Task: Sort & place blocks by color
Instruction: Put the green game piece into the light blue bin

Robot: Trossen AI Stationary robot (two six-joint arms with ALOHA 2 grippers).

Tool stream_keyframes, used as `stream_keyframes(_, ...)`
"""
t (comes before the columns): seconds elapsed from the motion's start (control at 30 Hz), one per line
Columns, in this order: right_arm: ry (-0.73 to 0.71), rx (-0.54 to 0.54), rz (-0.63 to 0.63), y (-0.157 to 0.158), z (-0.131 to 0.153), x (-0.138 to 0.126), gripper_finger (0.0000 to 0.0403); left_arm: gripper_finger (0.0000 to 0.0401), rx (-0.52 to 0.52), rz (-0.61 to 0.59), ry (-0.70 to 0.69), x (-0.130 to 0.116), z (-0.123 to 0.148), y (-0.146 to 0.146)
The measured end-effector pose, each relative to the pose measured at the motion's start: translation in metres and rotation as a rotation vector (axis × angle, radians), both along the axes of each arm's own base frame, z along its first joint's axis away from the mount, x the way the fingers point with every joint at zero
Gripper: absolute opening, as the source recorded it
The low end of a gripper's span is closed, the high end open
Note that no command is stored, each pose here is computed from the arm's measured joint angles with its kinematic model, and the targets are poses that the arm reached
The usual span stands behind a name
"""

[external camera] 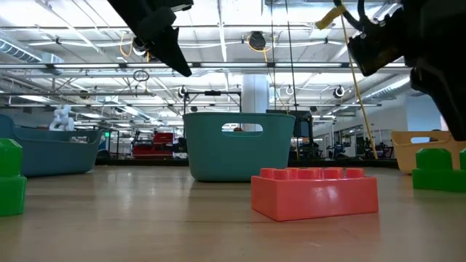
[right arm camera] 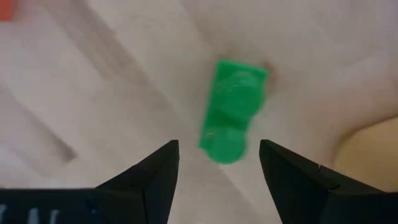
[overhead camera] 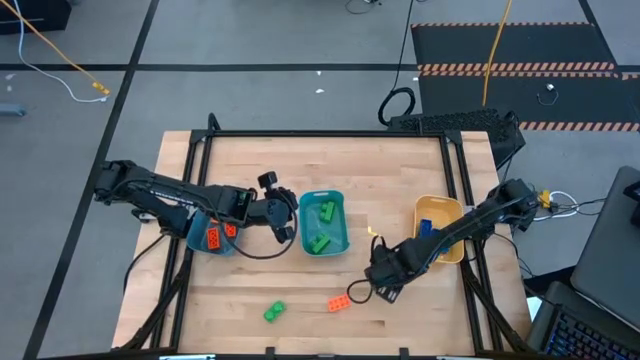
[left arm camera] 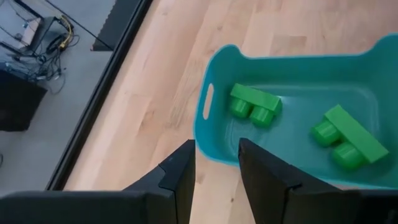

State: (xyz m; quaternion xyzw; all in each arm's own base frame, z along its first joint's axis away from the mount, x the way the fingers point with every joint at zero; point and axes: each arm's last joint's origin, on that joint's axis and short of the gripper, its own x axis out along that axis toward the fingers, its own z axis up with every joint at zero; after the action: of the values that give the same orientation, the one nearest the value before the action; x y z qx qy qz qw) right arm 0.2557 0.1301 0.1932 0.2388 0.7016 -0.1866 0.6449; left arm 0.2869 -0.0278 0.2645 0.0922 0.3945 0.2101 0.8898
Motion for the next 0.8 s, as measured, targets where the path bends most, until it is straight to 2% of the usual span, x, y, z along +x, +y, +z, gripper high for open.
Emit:
stream_keyframes(0.33, -0.012, -0.058, -0.082, 0.009, -0.008, -0.005, 0.0217, 0.0124, 0.031, -0.034, -0.077, -0.007, 0.02, 0.005)
stream_keyframes(0.57, -0.011, -0.065, -0.104, 0.007, -0.03, -0.013, 0.0217, 0.0124, 0.034, -0.042, -0.118, -0.014, 0.031, 0.005)
stream_keyframes(0.8, -0.096, -0.043, -0.124, 0.005, -0.053, -0.018, 0.0208, 0.0124, 0.053, -0.063, -0.163, -0.022, 0.042, 0.007)
